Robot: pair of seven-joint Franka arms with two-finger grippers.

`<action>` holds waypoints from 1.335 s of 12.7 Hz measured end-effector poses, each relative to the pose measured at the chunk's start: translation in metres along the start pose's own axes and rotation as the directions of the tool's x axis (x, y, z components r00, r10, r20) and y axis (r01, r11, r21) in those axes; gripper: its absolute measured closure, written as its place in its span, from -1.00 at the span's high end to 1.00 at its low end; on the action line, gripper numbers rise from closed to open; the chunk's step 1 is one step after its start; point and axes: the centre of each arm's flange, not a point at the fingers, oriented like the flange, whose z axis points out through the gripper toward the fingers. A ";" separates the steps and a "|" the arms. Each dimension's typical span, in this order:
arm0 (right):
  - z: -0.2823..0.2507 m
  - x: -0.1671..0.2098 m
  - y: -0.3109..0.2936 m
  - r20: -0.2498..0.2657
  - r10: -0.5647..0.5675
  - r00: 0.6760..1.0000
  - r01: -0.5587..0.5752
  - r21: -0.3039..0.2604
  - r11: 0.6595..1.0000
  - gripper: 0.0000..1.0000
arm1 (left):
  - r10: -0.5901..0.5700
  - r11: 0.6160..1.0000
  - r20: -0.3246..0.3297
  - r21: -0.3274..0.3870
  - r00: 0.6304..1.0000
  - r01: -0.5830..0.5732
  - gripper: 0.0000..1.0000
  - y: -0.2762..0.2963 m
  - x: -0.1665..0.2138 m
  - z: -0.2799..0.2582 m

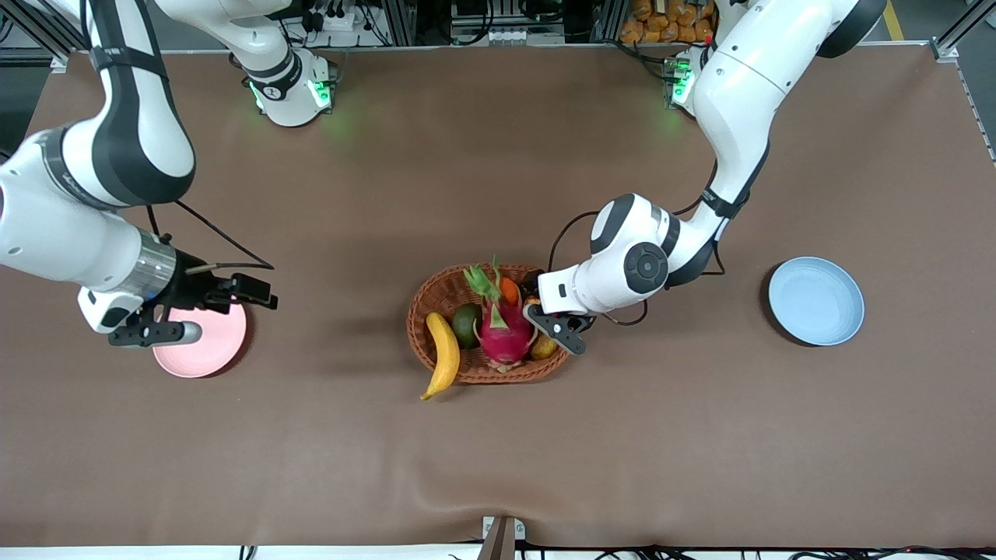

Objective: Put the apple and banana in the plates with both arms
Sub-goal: 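Close the left gripper on the apple while the right gripper nears the banana, then carry the apple onto the blue plate while the right gripper grasps the banana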

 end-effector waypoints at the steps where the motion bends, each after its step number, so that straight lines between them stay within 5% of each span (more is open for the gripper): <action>1: 0.010 0.004 -0.006 -0.018 -0.007 1.000 0.007 0.001 1.000 1.00 | 0.002 1.000 0.000 0.001 1.000 -0.002 1.00 0.002 -0.002 0.005; 7: 0.053 0.017 -0.034 -0.079 -0.048 0.996 0.048 -0.011 0.999 1.00 | 0.004 1.000 0.000 0.002 1.000 -0.004 0.90 0.005 -0.005 0.020; 9: 0.070 0.020 -0.045 -0.106 -0.064 0.992 0.062 -0.016 0.998 1.00 | 0.003 1.000 -0.002 0.003 1.000 -0.003 0.50 0.004 -0.005 0.018; 13: 0.116 0.026 -0.065 -0.146 -0.085 0.986 0.083 -0.023 0.996 1.00 | -0.023 1.000 0.006 0.002 1.000 0.023 0.49 0.003 -0.004 0.007; 17: 0.133 0.025 -0.079 -0.165 -0.062 0.984 0.067 0.021 0.998 1.00 | -0.056 0.998 0.067 0.003 0.996 0.056 0.49 0.031 -0.002 -0.059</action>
